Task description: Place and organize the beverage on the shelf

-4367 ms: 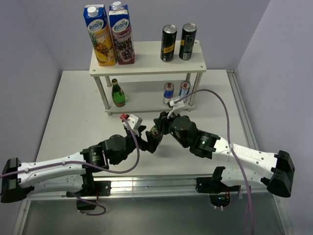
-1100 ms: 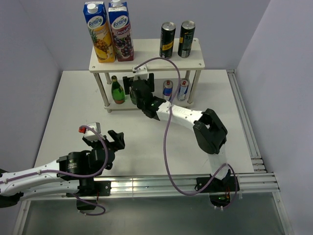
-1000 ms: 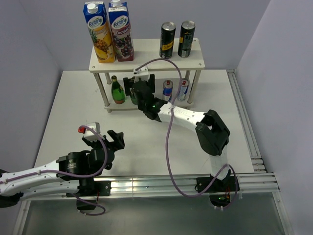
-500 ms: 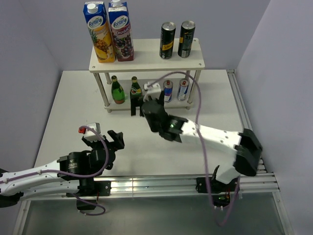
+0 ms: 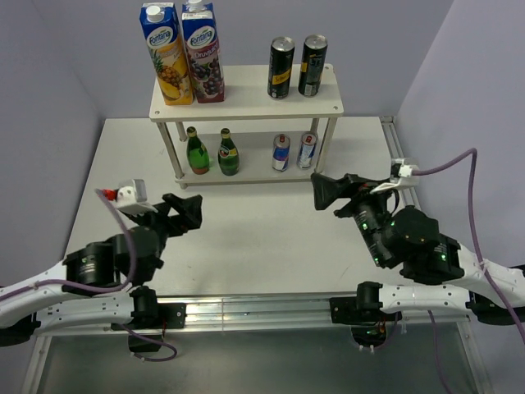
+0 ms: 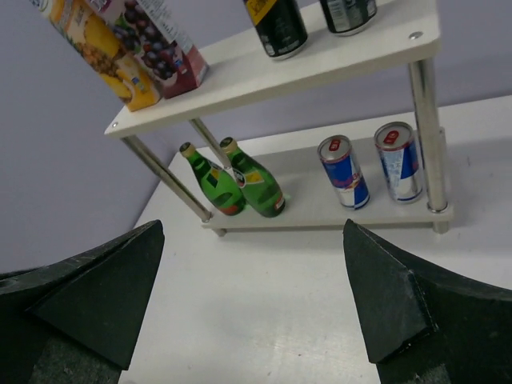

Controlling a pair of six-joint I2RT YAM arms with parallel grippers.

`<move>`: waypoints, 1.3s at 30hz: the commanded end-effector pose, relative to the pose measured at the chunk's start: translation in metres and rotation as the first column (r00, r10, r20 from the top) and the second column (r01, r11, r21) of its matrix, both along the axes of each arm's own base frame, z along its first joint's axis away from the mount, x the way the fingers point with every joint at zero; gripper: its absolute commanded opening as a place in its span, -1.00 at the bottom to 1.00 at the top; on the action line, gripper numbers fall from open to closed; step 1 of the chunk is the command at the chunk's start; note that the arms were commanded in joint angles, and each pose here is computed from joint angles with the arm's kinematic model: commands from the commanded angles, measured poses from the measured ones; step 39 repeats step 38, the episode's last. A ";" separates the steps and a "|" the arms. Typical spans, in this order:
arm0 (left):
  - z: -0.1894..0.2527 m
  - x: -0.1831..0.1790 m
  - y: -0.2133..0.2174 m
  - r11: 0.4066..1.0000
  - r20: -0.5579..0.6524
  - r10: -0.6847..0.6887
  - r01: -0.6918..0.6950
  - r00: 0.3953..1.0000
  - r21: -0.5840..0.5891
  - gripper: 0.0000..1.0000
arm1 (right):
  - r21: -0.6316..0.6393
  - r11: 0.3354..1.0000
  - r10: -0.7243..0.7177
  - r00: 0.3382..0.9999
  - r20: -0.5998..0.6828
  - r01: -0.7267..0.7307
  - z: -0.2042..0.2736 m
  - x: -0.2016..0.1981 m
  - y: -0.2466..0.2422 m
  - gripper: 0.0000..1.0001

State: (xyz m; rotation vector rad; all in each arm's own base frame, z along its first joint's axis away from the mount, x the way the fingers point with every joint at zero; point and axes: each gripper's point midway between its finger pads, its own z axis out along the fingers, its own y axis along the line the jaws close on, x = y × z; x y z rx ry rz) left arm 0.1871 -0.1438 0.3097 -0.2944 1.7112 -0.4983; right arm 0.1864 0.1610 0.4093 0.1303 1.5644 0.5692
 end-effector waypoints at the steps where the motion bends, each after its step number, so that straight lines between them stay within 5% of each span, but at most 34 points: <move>1: 0.050 -0.001 -0.001 0.999 0.078 -0.051 0.050 0.996 0.021 0.87 | -0.118 0.992 -0.044 0.999 -0.007 0.042 -0.014 0.002 -0.012 1.00; 8: 0.066 -0.002 0.011 0.992 0.151 -0.087 0.073 0.985 0.099 0.90 | -0.110 0.994 0.018 1.000 -0.024 -0.021 -0.028 -0.007 -0.020 1.00; 19: 0.069 -0.015 0.053 0.995 0.169 -0.047 0.061 0.985 -0.082 0.90 | -0.106 0.990 0.086 0.996 -0.032 -0.089 -0.030 -0.015 -0.025 1.00; 39: 0.048 -0.022 0.043 0.998 0.109 -0.055 0.055 0.993 0.005 0.89 | -0.152 0.984 0.091 0.996 -0.013 -0.092 -0.031 -0.011 -0.008 1.00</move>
